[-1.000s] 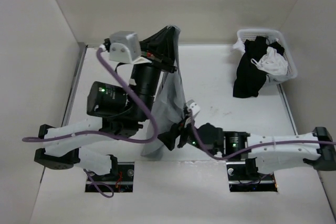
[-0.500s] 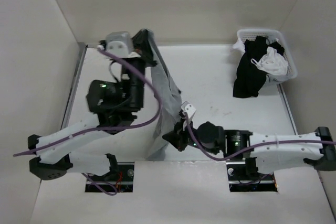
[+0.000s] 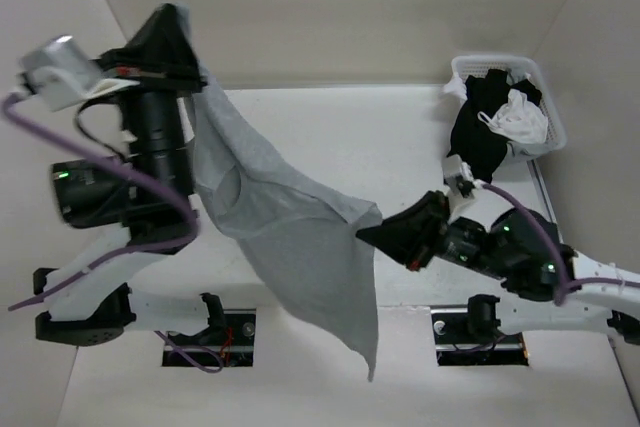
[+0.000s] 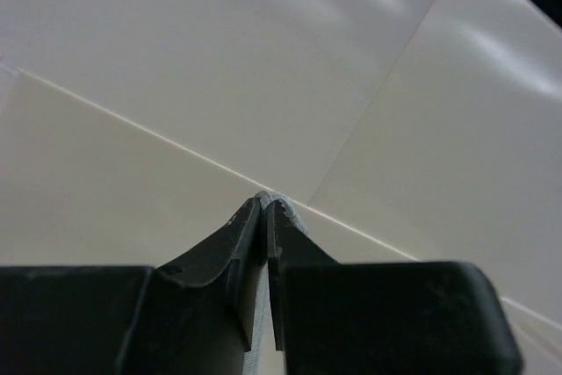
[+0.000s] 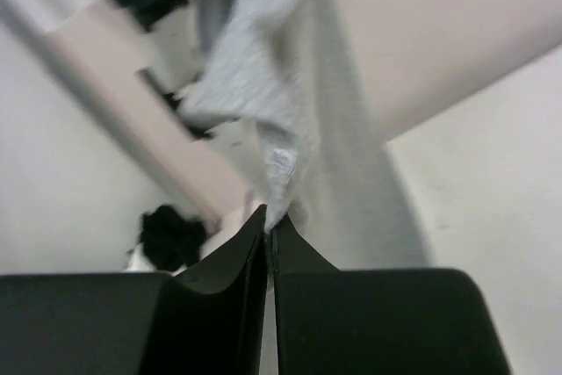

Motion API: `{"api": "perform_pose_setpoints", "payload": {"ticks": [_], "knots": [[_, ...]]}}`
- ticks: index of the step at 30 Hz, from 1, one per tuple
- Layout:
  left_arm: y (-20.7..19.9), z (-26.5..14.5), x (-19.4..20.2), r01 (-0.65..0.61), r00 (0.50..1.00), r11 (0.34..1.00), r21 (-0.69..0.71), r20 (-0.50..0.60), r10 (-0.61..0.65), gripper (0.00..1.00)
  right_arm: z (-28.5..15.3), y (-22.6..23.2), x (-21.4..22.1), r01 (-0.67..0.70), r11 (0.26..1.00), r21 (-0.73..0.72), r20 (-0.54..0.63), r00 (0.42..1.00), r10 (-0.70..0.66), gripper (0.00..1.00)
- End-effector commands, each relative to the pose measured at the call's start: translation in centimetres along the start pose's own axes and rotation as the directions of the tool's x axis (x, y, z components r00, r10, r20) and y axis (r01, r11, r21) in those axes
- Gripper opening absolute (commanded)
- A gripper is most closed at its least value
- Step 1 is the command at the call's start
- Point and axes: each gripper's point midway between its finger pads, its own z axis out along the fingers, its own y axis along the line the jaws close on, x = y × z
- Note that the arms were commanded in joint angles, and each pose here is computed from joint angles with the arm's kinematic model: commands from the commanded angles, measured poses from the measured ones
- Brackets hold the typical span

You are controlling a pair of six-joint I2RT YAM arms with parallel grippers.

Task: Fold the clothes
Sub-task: Flatten the tank top out

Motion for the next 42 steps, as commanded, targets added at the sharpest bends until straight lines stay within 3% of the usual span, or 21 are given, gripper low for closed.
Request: {"api": "perform_pose_setpoints", "payload": {"ticks": [1, 8, 13, 15, 18, 19, 21, 26, 29, 31, 33, 36, 39, 42], "knots": [[-4.1, 0.1, 11.1, -0.28, 0.955, 0.956, 0.085, -0.074, 0.286, 0.06, 2.4, -7.4, 5.0, -0.004, 0.983, 0.181, -0.081, 0.997, 0.019, 0.07], [3.4, 3.4, 31.9, -0.416, 0.862, 0.905, 0.085, -0.279, 0.422, 0.08, 3.7, -28.1, 11.0, -0.105, 0.827, 0.552, -0.076, 0.981, 0.176, 0.06], [8.0, 10.4, 45.0, -0.409, 0.782, 0.905, 0.12, -0.466, 0.415, 0.11, 3.5, -40.8, 8.4, -0.163, 0.686, 0.709, 0.013, 0.976, 0.219, 0.04], [9.3, 13.3, 48.4, -0.422, 0.763, 0.899, 0.115, -0.49, 0.421, 0.2, 3.8, -44.8, 7.0, -0.197, 0.65, 0.734, 0.05, 0.97, 0.237, 0.05], [12.2, 15.5, 51.2, -0.443, 0.739, 0.893, 0.079, -0.532, 0.413, 0.49, 4.0, -50.9, 5.5, -0.232, 0.573, 0.786, 0.089, 0.96, 0.266, 0.14], [13.3, 15.5, 51.7, -0.446, 0.728, 0.892, 0.067, -0.553, 0.406, 0.56, 3.9, -52.1, 5.0, -0.236, 0.557, 0.796, 0.098, 0.959, 0.266, 0.23], [15.6, 14.5, 51.7, -0.452, 0.705, 0.891, 0.04, -0.596, 0.385, 0.61, 3.9, -52.9, 4.7, -0.231, 0.536, 0.812, 0.104, 0.961, 0.257, 0.43], [20.5, 6.9, 49.9, -0.435, 0.678, 0.899, -0.058, -0.678, 0.284, 0.53, 1.4, -51.2, 5.8, -0.215, 0.48, 0.851, 0.11, 0.965, 0.237, 0.51], [22.2, 0.3, 49.3, -0.392, 0.649, 0.914, -0.104, -0.736, 0.194, 0.38, 0.4, -48.3, 8.2, -0.197, 0.461, 0.865, 0.093, 0.967, 0.239, 0.32], [23.1, -5.2, 49.7, -0.388, 0.571, 0.919, -0.077, -0.802, 0.174, 0.21, -0.7, -46.0, 9.4, -0.165, 0.448, 0.879, 0.076, 0.975, 0.211, 0.12], [24.0, -10.8, 49.6, -0.412, 0.493, 0.909, -0.064, -0.854, 0.164, 0.13, -3.0, -44.3, 10.0, -0.128, 0.401, 0.907, 0.065, 0.984, 0.167, 0.04], [25.3, -17.9, 49.0, -0.433, 0.409, 0.895, -0.106, -0.908, 0.09, 0.12, -6.5, -42.0, 10.3, -0.106, 0.359, 0.927, 0.067, 0.99, 0.122, 0.1], [27.6, -23.7, 47.7, -0.445, 0.355, 0.874, -0.195, -0.934, -0.027, 0.16, -8.0, -39.8, 11.9, -0.11, 0.379, 0.919, 0.064, 0.989, 0.133, 0.35], [29.9, -29.1, 46.2, -0.445, 0.308, 0.843, -0.301, -0.936, -0.171, 0.25, -8.4, -37.7, 14.6, -0.093, 0.425, 0.9, 0.018, 0.984, 0.177, 0.35]]}}
